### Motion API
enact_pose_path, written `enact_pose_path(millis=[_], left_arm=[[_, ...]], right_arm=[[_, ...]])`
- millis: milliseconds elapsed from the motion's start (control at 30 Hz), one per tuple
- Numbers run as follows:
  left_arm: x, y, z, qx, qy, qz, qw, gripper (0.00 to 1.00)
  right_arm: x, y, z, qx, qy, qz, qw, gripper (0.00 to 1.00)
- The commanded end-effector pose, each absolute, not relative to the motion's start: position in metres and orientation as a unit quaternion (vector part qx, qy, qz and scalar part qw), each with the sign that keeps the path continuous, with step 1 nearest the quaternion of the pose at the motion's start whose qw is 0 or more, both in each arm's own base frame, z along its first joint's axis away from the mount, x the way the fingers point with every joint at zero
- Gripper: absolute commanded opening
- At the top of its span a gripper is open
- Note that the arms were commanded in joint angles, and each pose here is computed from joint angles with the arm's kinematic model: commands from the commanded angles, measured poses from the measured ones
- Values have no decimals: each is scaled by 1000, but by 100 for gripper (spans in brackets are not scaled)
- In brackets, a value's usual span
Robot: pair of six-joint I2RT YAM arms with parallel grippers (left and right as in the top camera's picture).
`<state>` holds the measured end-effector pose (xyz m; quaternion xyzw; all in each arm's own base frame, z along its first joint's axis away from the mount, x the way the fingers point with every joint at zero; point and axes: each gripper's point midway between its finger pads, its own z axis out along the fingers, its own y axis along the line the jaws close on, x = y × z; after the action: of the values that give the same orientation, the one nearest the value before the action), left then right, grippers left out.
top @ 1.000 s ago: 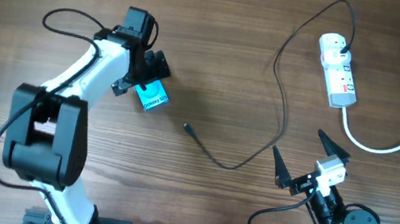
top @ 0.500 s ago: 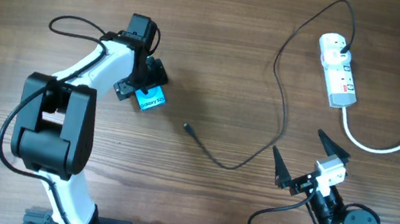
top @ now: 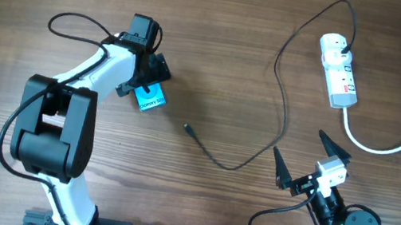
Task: Plug charger to phone and switch on socket
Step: 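Move the left gripper over the Galaxy S25 phone and grasp it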
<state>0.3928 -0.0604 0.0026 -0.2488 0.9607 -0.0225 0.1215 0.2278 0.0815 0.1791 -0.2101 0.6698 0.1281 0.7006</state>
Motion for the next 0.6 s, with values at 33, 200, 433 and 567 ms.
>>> enact_pose_path(millis=[33,200,433,567], left_arm=[[370,-62,-20,-237,968,-1,87,89],[353,-65,-24,-230,971,11,59,83],[325,-71,-26,-225,974,6,-2,78],[337,-67,-25,-226,974,13,26,91]], right_arm=[[228,81,180,-206,669,130,702,100],[228,81,180,-206,669,131,702,100],[228,81,180,-206,669,131,702,100],[228,81,180,-206,669,130,702,100]])
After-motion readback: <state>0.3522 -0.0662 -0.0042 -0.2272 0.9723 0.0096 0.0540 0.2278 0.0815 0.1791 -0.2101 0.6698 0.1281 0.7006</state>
